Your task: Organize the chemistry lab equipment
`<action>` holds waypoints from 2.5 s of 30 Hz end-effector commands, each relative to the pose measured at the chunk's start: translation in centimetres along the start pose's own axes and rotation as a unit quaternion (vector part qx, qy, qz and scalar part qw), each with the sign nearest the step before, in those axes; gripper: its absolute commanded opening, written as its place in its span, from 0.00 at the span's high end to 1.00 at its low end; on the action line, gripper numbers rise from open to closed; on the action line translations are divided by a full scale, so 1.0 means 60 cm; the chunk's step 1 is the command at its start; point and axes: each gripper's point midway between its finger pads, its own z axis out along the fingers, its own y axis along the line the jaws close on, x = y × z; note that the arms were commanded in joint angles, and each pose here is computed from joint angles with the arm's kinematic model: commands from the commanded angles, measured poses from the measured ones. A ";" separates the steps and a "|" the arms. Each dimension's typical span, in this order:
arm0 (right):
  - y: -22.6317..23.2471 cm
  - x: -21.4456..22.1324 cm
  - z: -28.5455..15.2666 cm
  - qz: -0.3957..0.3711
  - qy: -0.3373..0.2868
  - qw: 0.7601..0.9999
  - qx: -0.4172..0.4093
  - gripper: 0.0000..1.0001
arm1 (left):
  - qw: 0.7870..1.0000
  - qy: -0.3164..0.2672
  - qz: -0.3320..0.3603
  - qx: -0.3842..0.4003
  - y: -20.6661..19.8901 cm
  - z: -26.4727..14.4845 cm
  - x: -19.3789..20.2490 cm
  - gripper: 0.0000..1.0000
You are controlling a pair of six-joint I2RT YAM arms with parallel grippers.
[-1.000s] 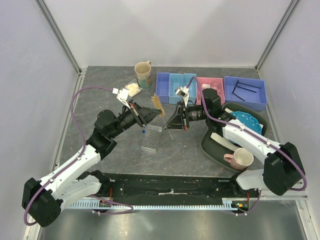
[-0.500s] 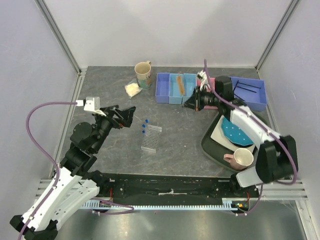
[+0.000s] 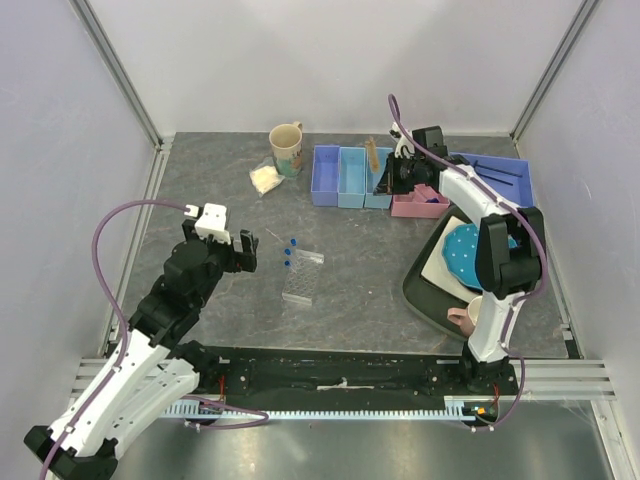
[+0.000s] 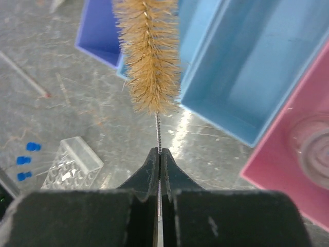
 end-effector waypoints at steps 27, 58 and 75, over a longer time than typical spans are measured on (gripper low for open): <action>-0.043 -0.056 0.017 0.043 -0.005 0.999 -0.003 0.65 | 0.999 -0.019 0.030 0.001 0.008 -0.010 -0.008 0.09; 0.107 0.076 -0.231 -0.269 -0.149 0.940 -0.149 0.02 | 0.859 0.269 -0.390 -0.196 0.103 0.141 0.161 0.04; 0.113 0.076 -0.238 -0.262 -0.147 0.942 -0.150 0.02 | 0.772 0.361 -0.392 -0.346 0.153 0.229 0.234 0.32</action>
